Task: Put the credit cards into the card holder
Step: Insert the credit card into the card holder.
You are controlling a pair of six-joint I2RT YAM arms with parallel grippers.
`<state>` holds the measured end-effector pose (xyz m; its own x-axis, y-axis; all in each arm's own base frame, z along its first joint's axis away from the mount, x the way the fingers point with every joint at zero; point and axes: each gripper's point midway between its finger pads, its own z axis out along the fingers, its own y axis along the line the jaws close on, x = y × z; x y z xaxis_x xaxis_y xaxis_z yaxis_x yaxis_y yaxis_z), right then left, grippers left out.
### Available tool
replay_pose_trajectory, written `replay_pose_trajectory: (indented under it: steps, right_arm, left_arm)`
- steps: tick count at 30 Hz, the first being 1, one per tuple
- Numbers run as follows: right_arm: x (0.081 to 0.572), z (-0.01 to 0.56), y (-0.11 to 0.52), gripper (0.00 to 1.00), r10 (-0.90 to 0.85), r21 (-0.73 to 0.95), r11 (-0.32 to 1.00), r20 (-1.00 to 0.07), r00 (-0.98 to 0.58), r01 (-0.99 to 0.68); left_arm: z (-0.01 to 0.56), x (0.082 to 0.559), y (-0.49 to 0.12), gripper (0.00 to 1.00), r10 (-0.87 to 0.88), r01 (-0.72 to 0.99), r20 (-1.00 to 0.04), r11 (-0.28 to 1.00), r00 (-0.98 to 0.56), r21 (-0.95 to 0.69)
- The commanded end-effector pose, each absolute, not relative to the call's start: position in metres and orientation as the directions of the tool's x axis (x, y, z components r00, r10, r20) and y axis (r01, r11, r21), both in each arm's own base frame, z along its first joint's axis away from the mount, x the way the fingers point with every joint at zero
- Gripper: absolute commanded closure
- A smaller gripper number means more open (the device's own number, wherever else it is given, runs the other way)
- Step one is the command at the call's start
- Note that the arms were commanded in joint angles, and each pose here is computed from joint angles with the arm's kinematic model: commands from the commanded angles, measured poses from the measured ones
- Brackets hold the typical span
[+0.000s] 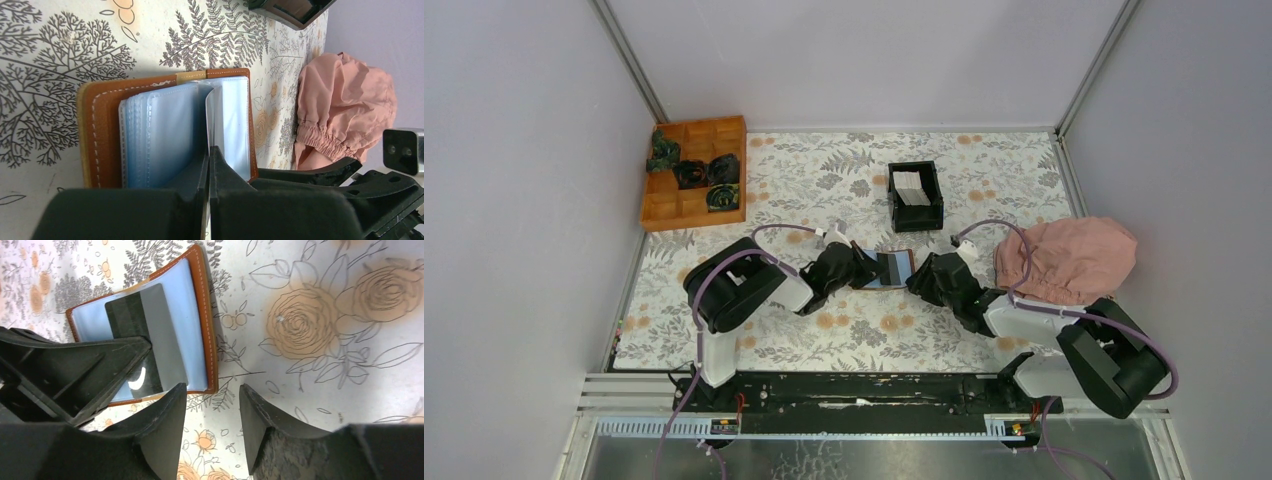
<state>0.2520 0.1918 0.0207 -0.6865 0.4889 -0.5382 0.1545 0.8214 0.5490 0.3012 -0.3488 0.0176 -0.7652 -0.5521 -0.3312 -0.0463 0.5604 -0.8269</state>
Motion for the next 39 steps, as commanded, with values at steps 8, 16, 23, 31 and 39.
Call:
replay_pose_trajectory:
  steps: [8,16,23,31,39]
  right_arm:
    - [0.276,0.043,0.168,0.58,0.397,0.393,0.907,-0.687,-0.608,0.148]
    - [0.298,0.056,0.177,0.83,0.317,0.323,0.941,-0.732,-0.604,0.102]
    - [0.306,0.038,0.188,0.92,0.251,0.264,0.961,-0.708,-0.660,0.083]
    - [0.302,0.007,0.187,0.95,0.224,0.222,0.970,-0.664,-0.713,0.098]
    - [0.296,-0.012,0.184,0.95,0.208,0.189,0.976,-0.632,-0.747,0.112]
  left_arm:
    - [-0.058,0.261,-0.308,1.00,-0.435,-0.164,-0.319,0.770,-0.842,-0.616]
    - [-0.057,0.263,-0.310,1.00,-0.424,-0.156,-0.323,0.776,-0.846,-0.611]
    - [-0.058,0.262,-0.310,1.00,-0.418,-0.155,-0.322,0.781,-0.849,-0.605]
    - [-0.059,0.263,-0.311,1.00,-0.405,-0.146,-0.328,0.790,-0.854,-0.595]
    - [-0.059,0.264,-0.308,0.93,-0.381,-0.140,-0.341,0.818,-0.860,-0.559]
